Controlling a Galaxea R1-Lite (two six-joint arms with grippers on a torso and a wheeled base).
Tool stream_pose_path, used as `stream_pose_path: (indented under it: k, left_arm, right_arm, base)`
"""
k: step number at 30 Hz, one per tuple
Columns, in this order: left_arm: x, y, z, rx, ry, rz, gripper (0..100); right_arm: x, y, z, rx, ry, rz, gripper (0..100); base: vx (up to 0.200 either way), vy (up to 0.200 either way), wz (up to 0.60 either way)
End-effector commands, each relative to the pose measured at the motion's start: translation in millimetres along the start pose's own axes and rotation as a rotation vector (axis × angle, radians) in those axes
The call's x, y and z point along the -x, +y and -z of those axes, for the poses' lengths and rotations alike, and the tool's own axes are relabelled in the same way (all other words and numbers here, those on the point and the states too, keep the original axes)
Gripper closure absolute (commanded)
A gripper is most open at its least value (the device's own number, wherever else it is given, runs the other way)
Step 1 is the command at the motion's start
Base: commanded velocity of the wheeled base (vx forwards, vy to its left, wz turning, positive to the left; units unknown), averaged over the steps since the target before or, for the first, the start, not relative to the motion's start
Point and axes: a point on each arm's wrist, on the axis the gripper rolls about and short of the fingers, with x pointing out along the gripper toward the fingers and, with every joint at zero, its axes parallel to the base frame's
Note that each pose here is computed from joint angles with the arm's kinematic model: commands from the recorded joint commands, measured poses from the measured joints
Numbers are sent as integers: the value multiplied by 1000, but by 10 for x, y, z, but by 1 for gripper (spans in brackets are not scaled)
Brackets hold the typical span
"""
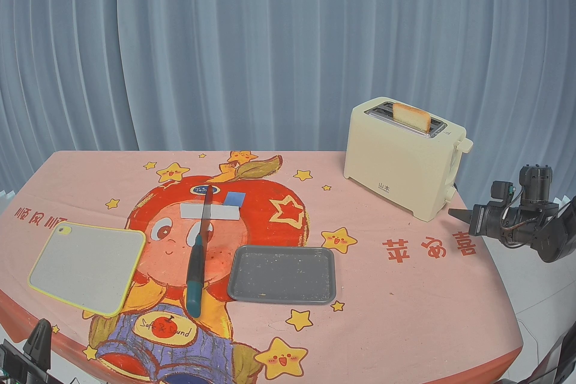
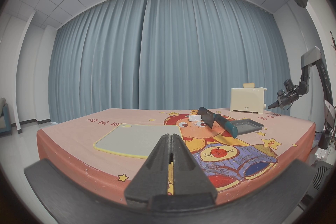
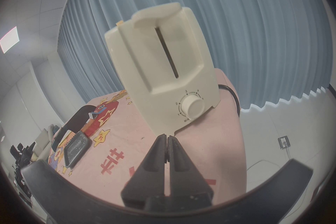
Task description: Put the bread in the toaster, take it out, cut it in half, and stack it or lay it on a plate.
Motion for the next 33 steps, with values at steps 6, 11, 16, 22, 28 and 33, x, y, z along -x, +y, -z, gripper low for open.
stream_pose_path:
  k: [6,11,16,22,28,33]
  left_arm:
    - [-6,0,51,0,8,0,100]
    - [-6,0,51,0,8,0,100]
    - [-6,0,51,0,8,0,100]
    - [-6,0,51,0,8,0,100]
    - [-6,0,51,0,8,0,100]
    - [-6,0,51,0,8,0,100]
  right_arm:
    - [-73,-109,58,-26,25,24,100]
    - [-126,-156,60,-23,20,96,100]
    - [-144,-148,67,-7,24,102,100]
    - [-163,-140,10,-1,-1,146,100]
    - [-194,-99,-27,7,-19,186,100]
    - [-220,-72,-12,12,-12,180,100]
  base:
    - [0,0,0]
    - [0,0,0]
    - [0,0,0]
    - [0,0,0]
    - [0,0,0]
    - [0,0,0]
